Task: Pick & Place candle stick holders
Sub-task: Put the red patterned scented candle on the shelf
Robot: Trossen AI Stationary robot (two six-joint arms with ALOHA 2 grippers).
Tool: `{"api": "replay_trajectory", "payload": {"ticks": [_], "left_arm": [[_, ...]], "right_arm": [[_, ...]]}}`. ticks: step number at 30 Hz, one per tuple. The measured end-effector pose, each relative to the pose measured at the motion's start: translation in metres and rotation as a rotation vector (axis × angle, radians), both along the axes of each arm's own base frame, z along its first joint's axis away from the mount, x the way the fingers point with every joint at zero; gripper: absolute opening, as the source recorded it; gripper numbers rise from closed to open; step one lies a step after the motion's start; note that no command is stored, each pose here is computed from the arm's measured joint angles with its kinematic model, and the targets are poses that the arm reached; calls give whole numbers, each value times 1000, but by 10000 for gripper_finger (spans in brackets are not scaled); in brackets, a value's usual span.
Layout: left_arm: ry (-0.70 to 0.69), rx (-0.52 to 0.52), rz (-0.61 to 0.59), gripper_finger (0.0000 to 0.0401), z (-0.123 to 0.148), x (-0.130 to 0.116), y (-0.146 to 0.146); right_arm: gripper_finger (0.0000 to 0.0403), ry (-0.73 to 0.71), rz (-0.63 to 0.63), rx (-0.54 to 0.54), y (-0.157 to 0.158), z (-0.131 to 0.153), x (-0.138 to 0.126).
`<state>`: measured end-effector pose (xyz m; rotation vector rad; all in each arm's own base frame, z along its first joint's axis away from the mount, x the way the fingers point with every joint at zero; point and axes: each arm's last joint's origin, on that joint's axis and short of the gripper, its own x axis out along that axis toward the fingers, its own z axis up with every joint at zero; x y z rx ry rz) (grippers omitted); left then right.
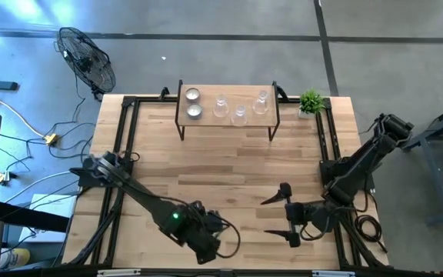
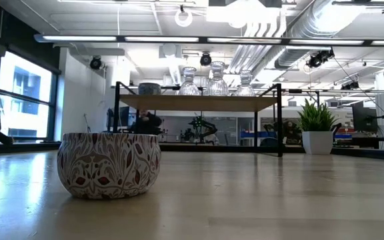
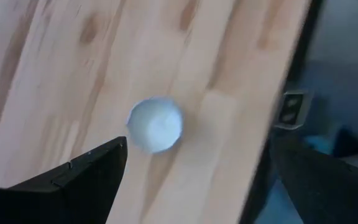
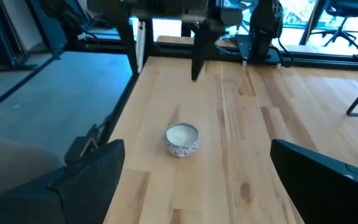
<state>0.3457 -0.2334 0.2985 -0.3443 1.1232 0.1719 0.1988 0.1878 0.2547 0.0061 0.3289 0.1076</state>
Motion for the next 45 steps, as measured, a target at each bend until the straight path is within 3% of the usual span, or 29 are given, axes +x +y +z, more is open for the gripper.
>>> {"api": "replay_trajectory", "payload": {"ticks": [2,4,8,11,18,23,30,33,45], "left_arm": [[84,40,-7,387,-8,2,1],[136,15,-7,387,-15,7,4],[243,-179,38,387,-24,22,14],[268,-251,79,387,-24,31,25],[299,-198,178,387,-29,40,54],[319,-216,301,387,-32,45,66],[327,-196,310,387,-54,51,67],[304,-233,295,387,-64,54,65],[329,-242,274,387,-89,47,54]], "right_arm": [[397,-6,1,3,2,1,-2],[397,-11,-1,13,4,1,-4],[397,-23,-5,22,7,2,-7],[397,-35,6,39,10,3,-9],[397,-54,27,53,18,5,-17],[397,-61,27,65,23,6,-24],[397,-64,43,48,29,5,-32],[397,-65,44,42,30,5,-35],[397,-59,65,23,35,3,-42]]}}
